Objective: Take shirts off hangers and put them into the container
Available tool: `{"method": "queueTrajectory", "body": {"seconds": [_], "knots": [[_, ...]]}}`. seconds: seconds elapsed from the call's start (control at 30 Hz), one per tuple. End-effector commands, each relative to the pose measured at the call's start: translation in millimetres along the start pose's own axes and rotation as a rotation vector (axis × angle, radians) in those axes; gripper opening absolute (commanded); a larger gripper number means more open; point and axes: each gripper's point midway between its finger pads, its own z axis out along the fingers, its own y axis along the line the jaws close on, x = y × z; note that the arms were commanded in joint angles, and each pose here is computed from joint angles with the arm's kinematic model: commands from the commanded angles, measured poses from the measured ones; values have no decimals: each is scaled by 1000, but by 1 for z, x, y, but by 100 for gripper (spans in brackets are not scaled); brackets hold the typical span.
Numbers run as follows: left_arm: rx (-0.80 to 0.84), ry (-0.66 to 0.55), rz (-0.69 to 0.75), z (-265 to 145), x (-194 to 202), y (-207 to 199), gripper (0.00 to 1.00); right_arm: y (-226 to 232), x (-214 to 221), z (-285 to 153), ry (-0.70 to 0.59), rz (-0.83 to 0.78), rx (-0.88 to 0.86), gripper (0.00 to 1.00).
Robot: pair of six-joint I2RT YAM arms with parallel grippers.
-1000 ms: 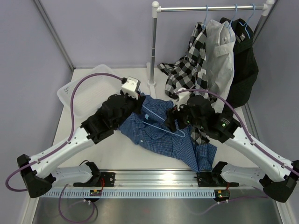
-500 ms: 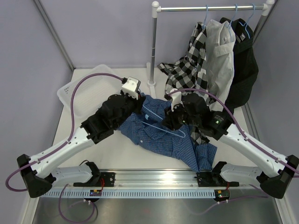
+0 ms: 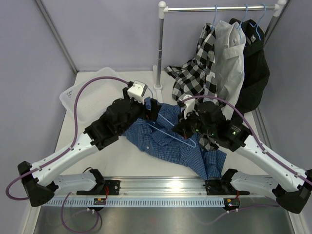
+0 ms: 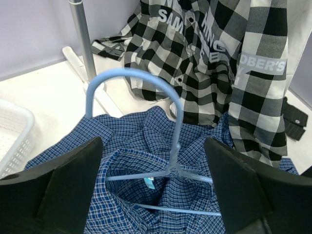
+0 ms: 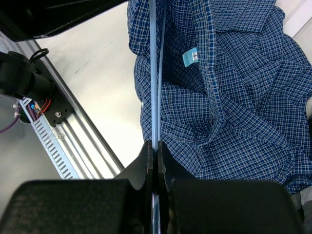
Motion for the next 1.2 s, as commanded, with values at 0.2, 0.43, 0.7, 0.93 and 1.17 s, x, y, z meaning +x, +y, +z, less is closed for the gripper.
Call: {"method": "queueTrajectory", "body": {"seconds": [0.2, 0.43, 0.7, 0.93, 1.17], "knots": [[104, -18, -91, -34, -18, -13, 99, -8, 4, -19, -50, 16, 54, 0], [131, 34, -74, -67, 4, -5, 99, -17, 7, -26, -65, 39, 113, 0], [-58, 119, -42, -58, 52, 31, 99, -10, -5, -64, -72, 55, 124, 0], [-132, 178, -35, -46, 71, 43, 99, -19, -28, -116, -147, 68, 237, 0], [-231, 128, -51, -60, 68, 71, 99, -29, -48, -154, -188, 52, 338, 0]]}}
